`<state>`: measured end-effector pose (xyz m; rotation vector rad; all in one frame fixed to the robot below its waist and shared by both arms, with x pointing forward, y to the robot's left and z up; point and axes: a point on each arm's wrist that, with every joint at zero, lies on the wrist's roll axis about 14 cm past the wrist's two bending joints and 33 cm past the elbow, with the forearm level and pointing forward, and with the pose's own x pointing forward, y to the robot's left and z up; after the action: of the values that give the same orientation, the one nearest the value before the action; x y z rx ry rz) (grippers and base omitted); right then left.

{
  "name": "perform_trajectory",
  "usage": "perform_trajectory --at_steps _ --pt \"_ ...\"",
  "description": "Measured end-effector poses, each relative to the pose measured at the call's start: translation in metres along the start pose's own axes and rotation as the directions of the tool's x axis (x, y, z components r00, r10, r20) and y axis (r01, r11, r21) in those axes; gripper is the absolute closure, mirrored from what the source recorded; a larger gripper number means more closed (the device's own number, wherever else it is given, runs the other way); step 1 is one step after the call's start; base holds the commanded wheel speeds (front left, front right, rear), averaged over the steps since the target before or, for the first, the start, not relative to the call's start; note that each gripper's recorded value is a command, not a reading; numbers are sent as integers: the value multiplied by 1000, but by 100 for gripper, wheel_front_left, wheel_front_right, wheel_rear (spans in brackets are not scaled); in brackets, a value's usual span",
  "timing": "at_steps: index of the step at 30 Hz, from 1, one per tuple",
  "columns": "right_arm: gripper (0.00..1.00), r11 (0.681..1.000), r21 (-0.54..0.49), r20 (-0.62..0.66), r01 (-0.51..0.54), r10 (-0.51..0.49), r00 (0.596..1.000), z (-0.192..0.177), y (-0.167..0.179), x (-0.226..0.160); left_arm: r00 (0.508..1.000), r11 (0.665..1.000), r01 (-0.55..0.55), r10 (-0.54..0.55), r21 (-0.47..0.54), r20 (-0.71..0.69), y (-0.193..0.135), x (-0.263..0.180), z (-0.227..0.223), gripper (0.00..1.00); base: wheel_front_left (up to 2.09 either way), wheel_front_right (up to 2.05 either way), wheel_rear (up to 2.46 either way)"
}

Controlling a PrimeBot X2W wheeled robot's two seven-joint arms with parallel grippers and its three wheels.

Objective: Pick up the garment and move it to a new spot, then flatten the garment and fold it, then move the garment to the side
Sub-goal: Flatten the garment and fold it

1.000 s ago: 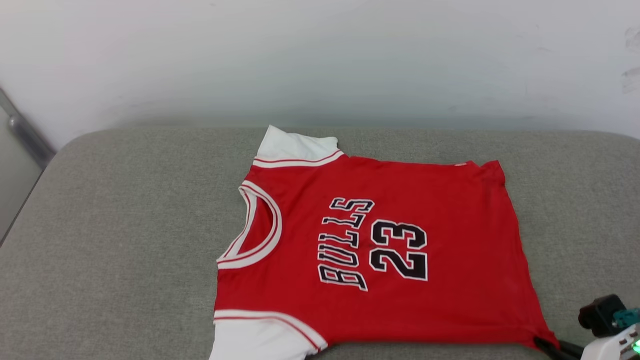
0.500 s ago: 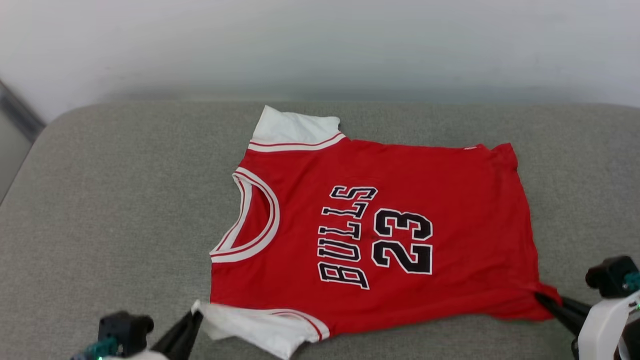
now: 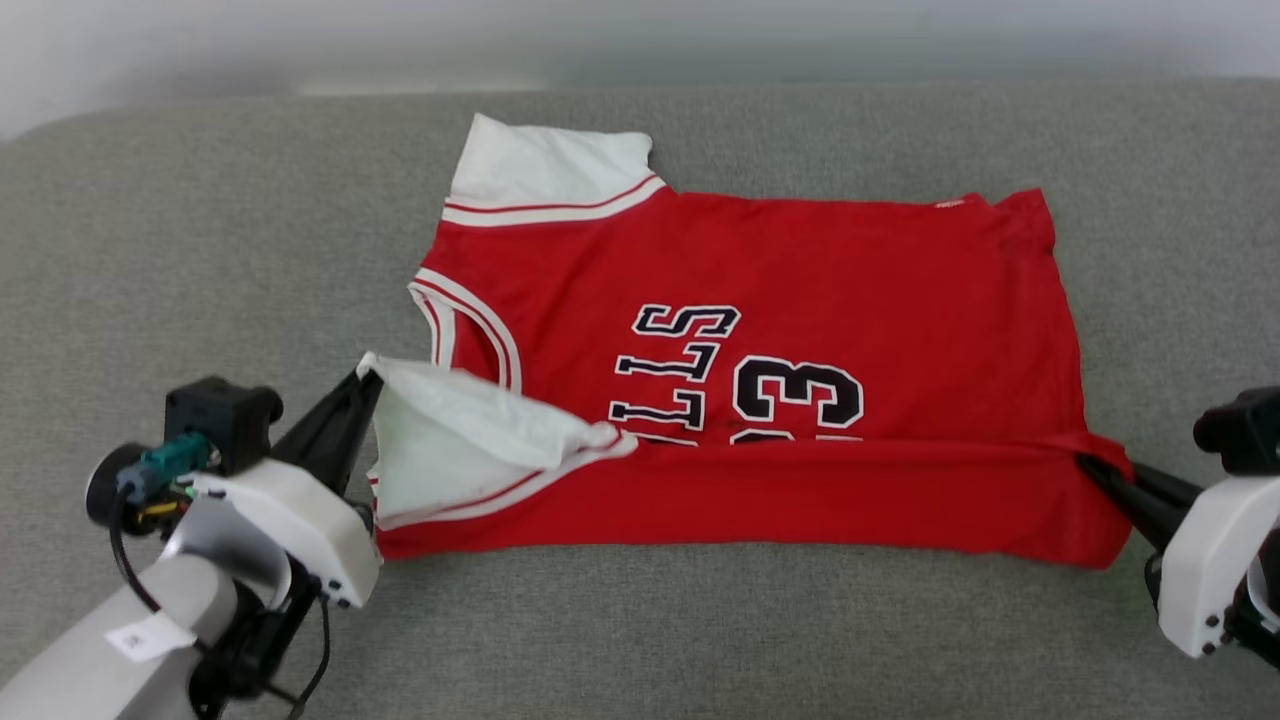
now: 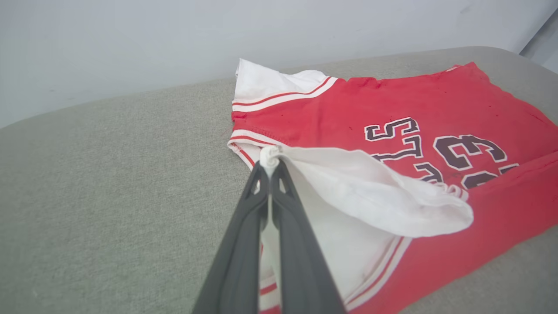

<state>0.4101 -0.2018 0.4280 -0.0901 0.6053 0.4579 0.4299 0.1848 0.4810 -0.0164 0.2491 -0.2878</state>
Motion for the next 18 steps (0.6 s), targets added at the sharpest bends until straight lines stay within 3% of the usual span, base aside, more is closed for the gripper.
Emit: perform_trajectory --at_steps 10,18 --pt "100 999 36 -73 7 -5 997 -14 -9 34 994 1000 13 -13 3 -105 11 59 -38 100 0 0 0" --pt "100 998 53 -121 15 -9 993 -29 -14 45 971 999 -15 2 -51 -237 17 69 -93 100 0 0 0"
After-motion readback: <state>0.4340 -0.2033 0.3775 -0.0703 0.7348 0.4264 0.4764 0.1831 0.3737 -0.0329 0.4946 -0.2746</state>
